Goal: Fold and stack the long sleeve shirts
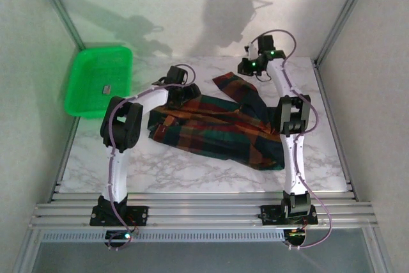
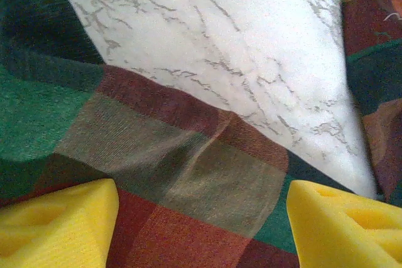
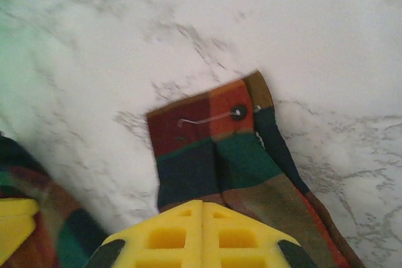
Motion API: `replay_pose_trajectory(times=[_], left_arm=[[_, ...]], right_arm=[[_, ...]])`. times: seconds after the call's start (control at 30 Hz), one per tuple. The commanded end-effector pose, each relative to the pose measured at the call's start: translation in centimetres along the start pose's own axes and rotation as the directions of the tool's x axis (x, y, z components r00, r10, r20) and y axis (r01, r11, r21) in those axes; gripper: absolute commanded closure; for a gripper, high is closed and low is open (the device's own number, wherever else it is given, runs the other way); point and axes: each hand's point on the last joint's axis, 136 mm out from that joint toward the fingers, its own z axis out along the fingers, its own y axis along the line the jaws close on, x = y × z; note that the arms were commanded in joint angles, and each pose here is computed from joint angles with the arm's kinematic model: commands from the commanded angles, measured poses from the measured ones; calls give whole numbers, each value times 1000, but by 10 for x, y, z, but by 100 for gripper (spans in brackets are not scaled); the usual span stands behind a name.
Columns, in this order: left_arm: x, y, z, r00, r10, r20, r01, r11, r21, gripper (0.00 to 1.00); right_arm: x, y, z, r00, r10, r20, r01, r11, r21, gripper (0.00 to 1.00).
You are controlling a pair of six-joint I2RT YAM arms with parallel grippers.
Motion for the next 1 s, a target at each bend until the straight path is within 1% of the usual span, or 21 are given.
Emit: replay_pose_trajectory(times=[0.0, 0.03, 0.07, 0.17, 0.23, 0.3, 0.43, 0.5, 0.57, 0.63, 0.67, 0.7, 0.77, 0.83, 0.97], left_arm=[[8, -3, 4, 1000, 19, -24, -19, 1000, 18, 29], [11, -5, 4, 999, 28, -27, -27, 999, 24, 29], [13, -7, 4, 999, 37, -33, -36, 999, 23, 29], [20, -9, 4, 997, 54, -51, -53, 998, 17, 29], [21, -9, 2, 997, 57, -48, -56, 998, 9, 29], [20, -11, -1, 998, 48, -36, -48, 999, 12, 29], [11, -25, -14, 999, 51, 10, -52, 997, 52, 27], [5, -34, -23, 997, 62, 46, -65, 995, 75, 27], [-4, -45, -38, 993, 70, 96, -79, 992, 96, 25], [-17, -57, -57, 984, 72, 162, -92, 988, 121, 23], [-22, -63, -67, 979, 73, 190, -99, 986, 131, 20], [-29, -69, -78, 972, 73, 223, -107, 984, 141, 12], [-40, -81, -99, 958, 74, 276, -120, 980, 156, 6], [-51, -94, -121, 944, 75, 322, -136, 976, 170, 5], [-65, -112, -158, 922, 73, 380, -154, 970, 187, 5]], right_arm=[[-11, 4, -22, 999, 5, 32, -6, 999, 37, 60], [-6, -2, -15, 1000, 21, 14, -22, 998, 57, 51], [-2, -7, -10, 999, 40, 1, -40, 996, 84, 46], [8, -5, 7, 996, 78, -36, -74, 992, 106, 39], [13, -4, 15, 995, 88, -41, -81, 984, 159, 36], [18, -2, 21, 993, 107, -41, -96, 972, 213, 35], [31, 3, 32, 988, 147, -38, -128, 942, 310, 34], [35, 9, 35, 991, 128, -40, -106, 931, 348, 34], [38, 16, 38, 996, 77, -41, -55, 920, 388, 34], [42, 20, 42, 998, 34, -48, -8, 893, 450, 35], [45, 20, 45, 998, 29, -51, -2, 884, 468, 35], [48, 15, 46, 998, 41, -50, -11, 867, 499, 35], [55, 8, 51, 996, 74, -51, -37, 855, 518, 36], [59, 1, 58, 995, 88, -45, -50, 837, 545, 36], [60, -4, 73, 997, 78, -26, -50, 825, 563, 37]])
